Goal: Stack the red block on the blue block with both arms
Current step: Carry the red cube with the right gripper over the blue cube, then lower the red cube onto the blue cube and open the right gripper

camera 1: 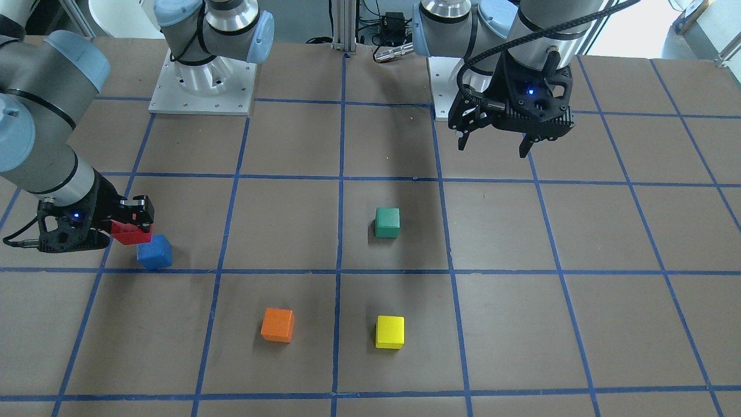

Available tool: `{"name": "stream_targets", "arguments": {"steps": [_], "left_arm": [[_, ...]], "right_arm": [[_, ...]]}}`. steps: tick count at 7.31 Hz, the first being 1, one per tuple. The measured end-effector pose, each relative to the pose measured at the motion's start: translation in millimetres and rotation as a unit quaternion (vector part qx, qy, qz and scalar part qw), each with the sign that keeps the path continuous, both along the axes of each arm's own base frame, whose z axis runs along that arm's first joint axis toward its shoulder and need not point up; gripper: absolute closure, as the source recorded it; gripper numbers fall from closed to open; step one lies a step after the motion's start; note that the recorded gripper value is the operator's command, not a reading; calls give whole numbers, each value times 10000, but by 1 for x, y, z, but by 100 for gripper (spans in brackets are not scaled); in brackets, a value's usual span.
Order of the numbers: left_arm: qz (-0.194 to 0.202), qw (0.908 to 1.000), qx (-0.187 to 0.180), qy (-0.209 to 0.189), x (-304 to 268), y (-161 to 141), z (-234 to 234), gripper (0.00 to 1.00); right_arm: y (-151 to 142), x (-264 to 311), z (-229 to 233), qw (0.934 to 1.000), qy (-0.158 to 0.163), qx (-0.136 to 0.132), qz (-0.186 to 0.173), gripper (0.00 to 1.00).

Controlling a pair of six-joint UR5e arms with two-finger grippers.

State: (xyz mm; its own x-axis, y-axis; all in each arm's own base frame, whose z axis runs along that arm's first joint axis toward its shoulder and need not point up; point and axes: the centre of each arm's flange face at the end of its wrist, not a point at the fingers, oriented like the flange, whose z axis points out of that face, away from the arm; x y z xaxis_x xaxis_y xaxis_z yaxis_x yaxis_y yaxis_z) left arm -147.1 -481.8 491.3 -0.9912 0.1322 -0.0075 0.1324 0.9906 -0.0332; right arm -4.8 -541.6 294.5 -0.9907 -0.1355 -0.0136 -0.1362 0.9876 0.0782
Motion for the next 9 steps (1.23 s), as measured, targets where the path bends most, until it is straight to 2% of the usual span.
{"name": "stream_targets", "arguments": {"steps": [2, 4, 8, 9], "left_arm": [[3, 10000, -8, 2, 0, 0, 0, 0], [6, 10000, -9, 3, 0, 0, 0, 0], [2, 10000, -2, -5, 0, 1, 0, 0], [2, 10000, -3, -5, 0, 1, 0, 0]], "right_arm": [[9, 0, -23, 9995, 67, -257, 169, 100], [13, 1, -32, 9989, 101, -411, 191, 100], [12, 2, -35, 9988, 51, -459, 146, 100], [12, 2, -36, 9989, 47, -455, 140, 93]]}}
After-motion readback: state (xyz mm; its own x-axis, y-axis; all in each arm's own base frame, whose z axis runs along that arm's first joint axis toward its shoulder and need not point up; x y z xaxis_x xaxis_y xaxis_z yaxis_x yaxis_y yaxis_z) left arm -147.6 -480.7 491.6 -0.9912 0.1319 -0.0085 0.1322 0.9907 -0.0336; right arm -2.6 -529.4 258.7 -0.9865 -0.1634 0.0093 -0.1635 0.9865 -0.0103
